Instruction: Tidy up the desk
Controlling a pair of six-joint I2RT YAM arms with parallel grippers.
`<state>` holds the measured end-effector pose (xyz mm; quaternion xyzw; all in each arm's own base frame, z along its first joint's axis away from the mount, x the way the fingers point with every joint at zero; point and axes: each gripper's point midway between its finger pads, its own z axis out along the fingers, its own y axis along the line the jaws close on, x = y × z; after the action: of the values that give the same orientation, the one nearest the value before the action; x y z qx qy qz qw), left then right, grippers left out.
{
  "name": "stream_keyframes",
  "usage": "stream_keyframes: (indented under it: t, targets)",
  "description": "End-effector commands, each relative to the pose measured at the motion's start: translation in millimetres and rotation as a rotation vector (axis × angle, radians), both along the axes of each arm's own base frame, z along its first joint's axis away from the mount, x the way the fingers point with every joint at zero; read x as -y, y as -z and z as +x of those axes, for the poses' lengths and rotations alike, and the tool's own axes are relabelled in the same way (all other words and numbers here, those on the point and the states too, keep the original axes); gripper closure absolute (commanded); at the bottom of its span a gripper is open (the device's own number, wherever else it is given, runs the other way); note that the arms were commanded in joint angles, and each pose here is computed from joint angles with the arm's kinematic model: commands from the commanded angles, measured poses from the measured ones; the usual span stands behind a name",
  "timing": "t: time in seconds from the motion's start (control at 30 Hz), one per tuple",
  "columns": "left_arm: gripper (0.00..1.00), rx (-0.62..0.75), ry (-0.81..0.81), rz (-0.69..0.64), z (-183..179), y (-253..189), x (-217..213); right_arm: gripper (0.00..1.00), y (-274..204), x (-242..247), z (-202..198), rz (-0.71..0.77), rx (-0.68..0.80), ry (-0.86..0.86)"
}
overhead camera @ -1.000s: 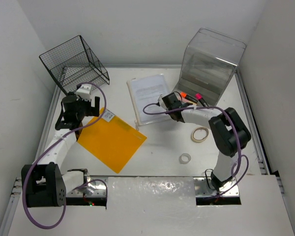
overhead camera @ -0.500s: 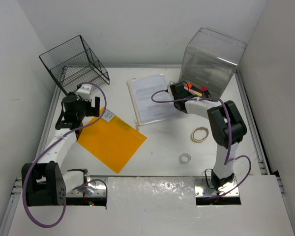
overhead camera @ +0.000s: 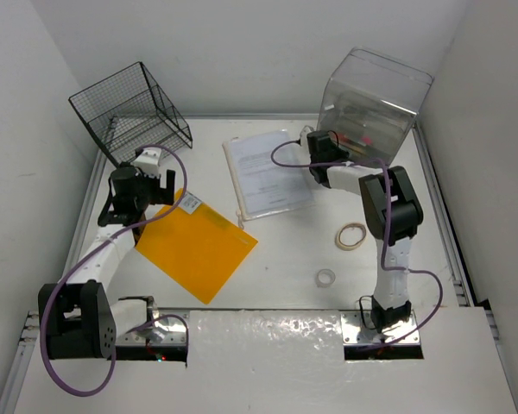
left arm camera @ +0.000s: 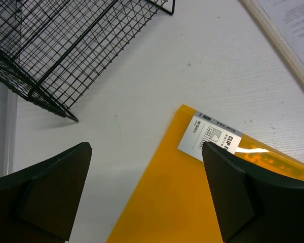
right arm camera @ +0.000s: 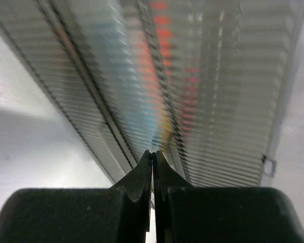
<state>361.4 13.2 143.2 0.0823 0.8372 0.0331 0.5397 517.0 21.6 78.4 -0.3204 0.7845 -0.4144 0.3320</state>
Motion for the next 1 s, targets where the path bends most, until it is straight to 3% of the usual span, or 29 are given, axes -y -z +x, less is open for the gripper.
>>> stream_keyframes:
  t: [0.0, 0.3, 0.37, 0.4, 0.53, 0.97]
  targets:
    - [0.11, 0.051, -0.025, 0.023, 9.4, -13.0, -8.6, 1.00, -31.9, -2.1, 29.4, -0.002, 0.130, -0.008]
    - [0.11, 0.046, -0.031, 0.031, 11.2, -11.8, -10.9, 1.00, -20.5, 4.0, 9.4, -0.060, 0.101, -0.038]
    - [0.11, 0.040, -0.024, 0.028, 11.2, -9.5, -9.6, 0.92, -26.4, -7.9, 4.8, -0.030, 0.118, -0.097]
    - [0.11, 0.038, -0.020, 0.026, 11.4, -9.3, -8.8, 0.82, -14.0, -13.2, -3.0, -0.020, 0.092, -0.139]
    - [0.11, 0.027, -0.011, 0.022, 12.1, -6.7, -7.2, 0.73, -10.6, -20.1, -10.4, -0.013, 0.098, -0.182]
    - [0.11, 0.006, 0.003, 0.018, 13.9, -1.1, -4.7, 0.72, 7.1, -8.2, 1.3, -0.175, 0.074, -0.136]
